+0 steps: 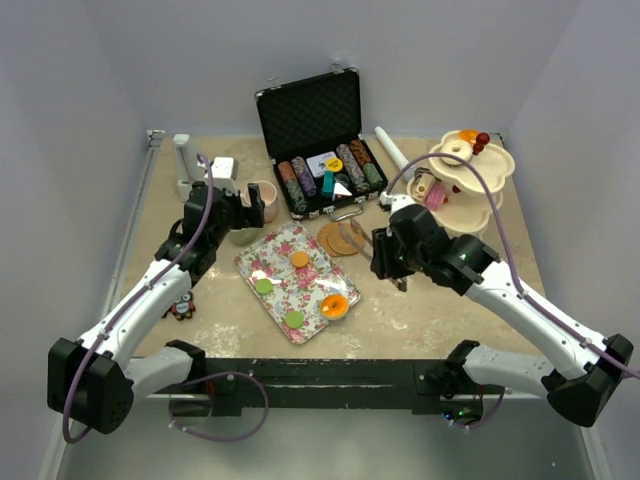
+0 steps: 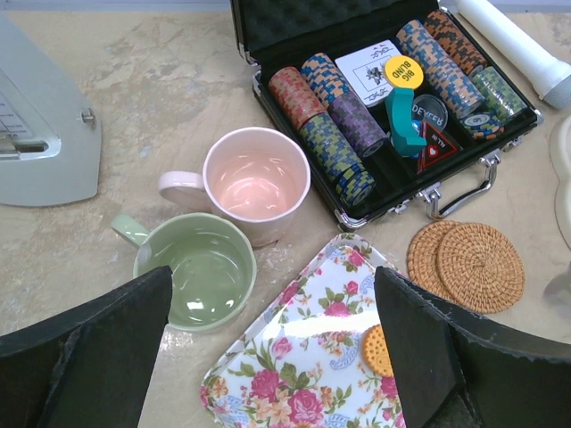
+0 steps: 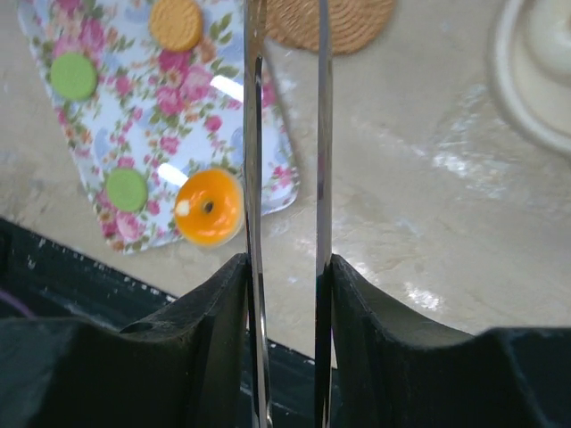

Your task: Serve the afternoon tea

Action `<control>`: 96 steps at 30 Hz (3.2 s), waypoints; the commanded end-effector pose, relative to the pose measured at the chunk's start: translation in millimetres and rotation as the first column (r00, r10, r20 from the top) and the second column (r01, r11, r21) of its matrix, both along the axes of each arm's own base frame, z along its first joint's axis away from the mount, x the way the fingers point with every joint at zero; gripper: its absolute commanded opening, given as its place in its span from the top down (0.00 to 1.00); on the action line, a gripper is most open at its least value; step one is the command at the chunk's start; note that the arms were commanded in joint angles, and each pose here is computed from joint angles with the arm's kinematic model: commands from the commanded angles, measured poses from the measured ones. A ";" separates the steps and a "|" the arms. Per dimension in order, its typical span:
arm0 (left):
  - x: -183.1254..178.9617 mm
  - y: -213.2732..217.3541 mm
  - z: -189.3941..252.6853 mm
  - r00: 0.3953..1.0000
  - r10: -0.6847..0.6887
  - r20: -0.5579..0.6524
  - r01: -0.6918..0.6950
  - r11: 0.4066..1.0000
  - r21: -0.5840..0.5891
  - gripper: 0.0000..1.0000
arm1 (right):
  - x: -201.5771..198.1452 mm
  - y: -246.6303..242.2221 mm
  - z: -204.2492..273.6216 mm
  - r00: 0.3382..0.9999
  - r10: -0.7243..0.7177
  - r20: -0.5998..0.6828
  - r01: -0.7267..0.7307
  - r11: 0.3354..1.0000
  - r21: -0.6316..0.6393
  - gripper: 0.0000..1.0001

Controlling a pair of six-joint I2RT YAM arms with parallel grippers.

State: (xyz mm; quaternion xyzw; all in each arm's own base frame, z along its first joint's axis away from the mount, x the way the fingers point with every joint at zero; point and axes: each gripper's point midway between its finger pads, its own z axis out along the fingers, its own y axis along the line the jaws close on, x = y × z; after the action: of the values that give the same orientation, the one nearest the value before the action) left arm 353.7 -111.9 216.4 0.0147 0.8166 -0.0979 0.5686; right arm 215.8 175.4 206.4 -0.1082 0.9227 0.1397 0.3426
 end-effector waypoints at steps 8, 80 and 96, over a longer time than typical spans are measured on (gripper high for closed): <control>11.0 -0.6 12.6 0.999 0.020 0.026 -0.020 1.000 -0.015 0.00 | -60.5 53.6 -34.0 0.973 0.171 -0.154 -0.168 0.985 0.036 0.49; 16.7 -7.9 -3.7 1.000 -0.002 -0.026 0.002 1.000 -0.013 0.00 | -25.2 71.3 0.4 0.997 0.081 -0.015 -0.081 0.997 -0.006 0.80; 14.2 -12.5 0.1 1.000 -0.022 -0.020 0.021 0.999 -0.039 0.00 | 36.5 -28.2 -2.8 0.934 -0.346 0.090 0.355 0.925 -0.136 0.82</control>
State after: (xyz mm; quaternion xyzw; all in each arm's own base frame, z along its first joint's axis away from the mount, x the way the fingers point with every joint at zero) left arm 361.8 -117.7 187.3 0.0195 0.8410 -0.0930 0.5325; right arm 244.2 165.6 197.1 -0.0102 0.9330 0.0220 0.3591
